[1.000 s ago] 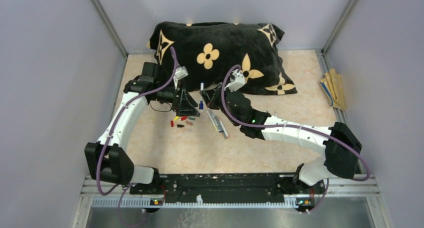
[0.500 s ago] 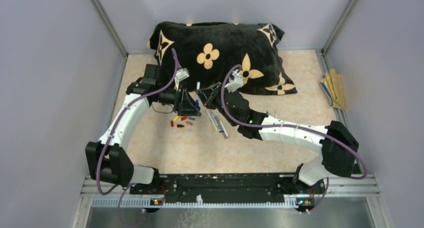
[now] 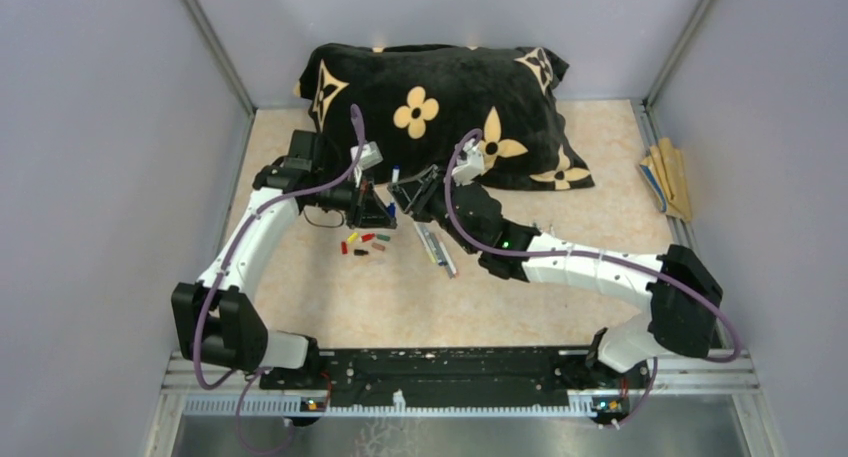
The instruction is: Open the pen caps
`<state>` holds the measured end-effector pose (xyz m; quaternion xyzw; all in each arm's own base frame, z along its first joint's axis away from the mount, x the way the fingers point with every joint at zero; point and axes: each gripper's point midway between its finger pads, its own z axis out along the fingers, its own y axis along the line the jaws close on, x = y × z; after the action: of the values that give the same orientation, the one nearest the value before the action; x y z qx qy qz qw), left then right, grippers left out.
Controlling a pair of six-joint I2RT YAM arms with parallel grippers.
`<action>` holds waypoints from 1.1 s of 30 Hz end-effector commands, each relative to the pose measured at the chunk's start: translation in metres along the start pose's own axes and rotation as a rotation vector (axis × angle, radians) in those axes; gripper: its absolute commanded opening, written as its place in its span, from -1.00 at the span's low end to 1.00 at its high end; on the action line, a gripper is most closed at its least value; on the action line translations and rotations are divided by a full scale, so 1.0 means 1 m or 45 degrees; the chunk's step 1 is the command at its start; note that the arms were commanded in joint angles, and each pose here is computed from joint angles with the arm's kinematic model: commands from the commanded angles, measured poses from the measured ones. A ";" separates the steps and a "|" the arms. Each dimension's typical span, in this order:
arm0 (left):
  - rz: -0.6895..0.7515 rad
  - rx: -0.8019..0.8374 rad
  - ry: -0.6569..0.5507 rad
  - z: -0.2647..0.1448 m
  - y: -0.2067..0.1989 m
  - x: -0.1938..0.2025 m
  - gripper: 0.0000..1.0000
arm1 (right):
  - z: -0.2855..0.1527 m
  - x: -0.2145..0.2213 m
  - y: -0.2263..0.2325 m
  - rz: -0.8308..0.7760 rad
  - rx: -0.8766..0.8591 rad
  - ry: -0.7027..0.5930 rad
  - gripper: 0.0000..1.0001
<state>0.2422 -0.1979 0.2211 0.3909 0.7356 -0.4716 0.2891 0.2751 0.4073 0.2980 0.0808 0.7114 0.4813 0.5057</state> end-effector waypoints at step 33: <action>1.711 -0.458 0.865 -0.034 0.038 0.030 -1.00 | -0.057 0.057 -0.006 0.220 -0.413 1.181 0.20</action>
<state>0.2561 -0.1466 0.1922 0.8089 0.4758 0.0631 0.3396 0.2187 0.3884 0.2330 -0.1210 0.8032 0.5739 0.1043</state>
